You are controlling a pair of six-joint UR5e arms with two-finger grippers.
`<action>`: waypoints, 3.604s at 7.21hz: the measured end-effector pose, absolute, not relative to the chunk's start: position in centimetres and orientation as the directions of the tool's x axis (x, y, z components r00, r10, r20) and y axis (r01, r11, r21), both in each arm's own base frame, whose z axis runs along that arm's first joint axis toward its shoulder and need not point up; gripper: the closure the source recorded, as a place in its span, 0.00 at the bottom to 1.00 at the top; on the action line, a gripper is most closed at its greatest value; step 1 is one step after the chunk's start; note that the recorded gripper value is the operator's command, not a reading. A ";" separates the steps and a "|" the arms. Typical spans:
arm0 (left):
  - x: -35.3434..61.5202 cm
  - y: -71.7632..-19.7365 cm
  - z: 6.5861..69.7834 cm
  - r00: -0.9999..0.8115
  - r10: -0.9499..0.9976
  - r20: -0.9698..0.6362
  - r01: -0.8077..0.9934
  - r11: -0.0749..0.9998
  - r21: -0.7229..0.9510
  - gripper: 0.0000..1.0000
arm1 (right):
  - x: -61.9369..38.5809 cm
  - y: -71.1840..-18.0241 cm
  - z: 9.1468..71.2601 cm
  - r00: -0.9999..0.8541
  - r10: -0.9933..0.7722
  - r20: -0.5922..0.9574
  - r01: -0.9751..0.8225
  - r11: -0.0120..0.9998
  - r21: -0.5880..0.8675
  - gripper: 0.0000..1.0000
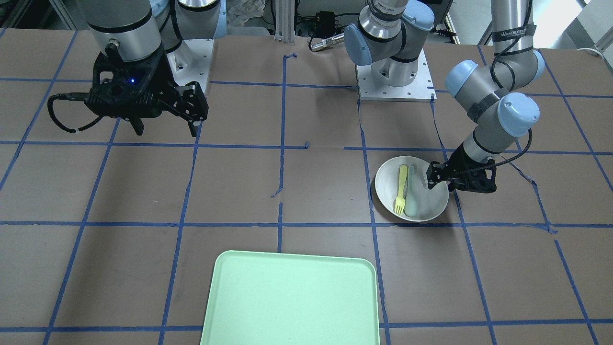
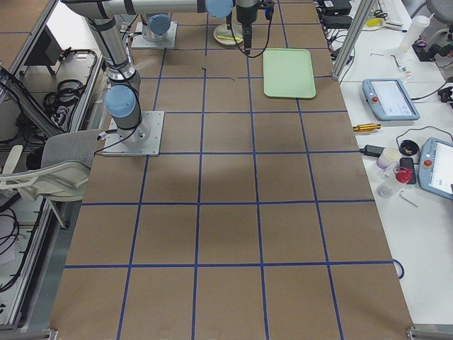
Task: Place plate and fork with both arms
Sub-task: 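Grasp the white plate rim with the left gripper and lift it, then carry the plate with the left gripper and lower it onto the green tray, then open the left gripper and withdraw it from the plate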
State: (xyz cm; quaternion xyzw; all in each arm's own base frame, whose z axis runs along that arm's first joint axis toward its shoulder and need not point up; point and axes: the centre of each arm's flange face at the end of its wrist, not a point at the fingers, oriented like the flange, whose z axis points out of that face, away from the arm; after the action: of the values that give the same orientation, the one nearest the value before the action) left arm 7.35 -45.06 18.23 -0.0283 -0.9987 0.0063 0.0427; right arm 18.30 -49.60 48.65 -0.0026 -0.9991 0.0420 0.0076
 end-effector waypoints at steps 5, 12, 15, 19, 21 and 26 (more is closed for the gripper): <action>8.2 -46.6 19.1 -0.992 0.031 0.119 0.028 0.999 -0.022 1.00 | 18.3 -49.6 48.6 -1.000 0.006 0.017 0.005 0.996 -0.084 0.00; -6.6 -66.8 23.6 -0.910 0.096 0.404 0.058 0.993 -0.104 1.00 | 18.4 -49.6 48.6 -1.000 0.006 0.013 0.005 0.997 -0.082 0.00; -14.3 -72.4 21.2 -0.924 0.023 0.381 -0.003 0.998 -0.067 1.00 | 18.7 -49.5 48.5 -1.000 0.005 0.011 0.004 0.997 -0.081 0.00; -16.5 -73.1 18.9 -0.932 -0.020 0.363 -0.042 0.998 -0.054 0.00 | 18.7 -49.5 48.5 -1.000 0.006 0.011 0.005 0.997 -0.080 0.00; -14.8 -71.3 20.7 -0.980 -0.028 0.195 -0.041 0.997 -0.062 0.00 | 18.7 -49.5 48.4 -1.000 0.006 0.011 0.005 0.997 -0.079 0.00; -10.8 -63.0 39.2 -0.996 -0.084 -0.023 -0.083 0.996 -0.041 0.00 | 18.7 -49.7 48.3 -1.000 0.004 0.012 0.003 0.997 -0.079 0.00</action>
State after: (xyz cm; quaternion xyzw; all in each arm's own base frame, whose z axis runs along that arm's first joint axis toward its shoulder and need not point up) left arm -10.79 -62.96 39.18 0.0416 -0.9989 0.0202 -0.0125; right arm 18.73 -49.65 48.26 -0.0019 -0.9992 0.0397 0.0063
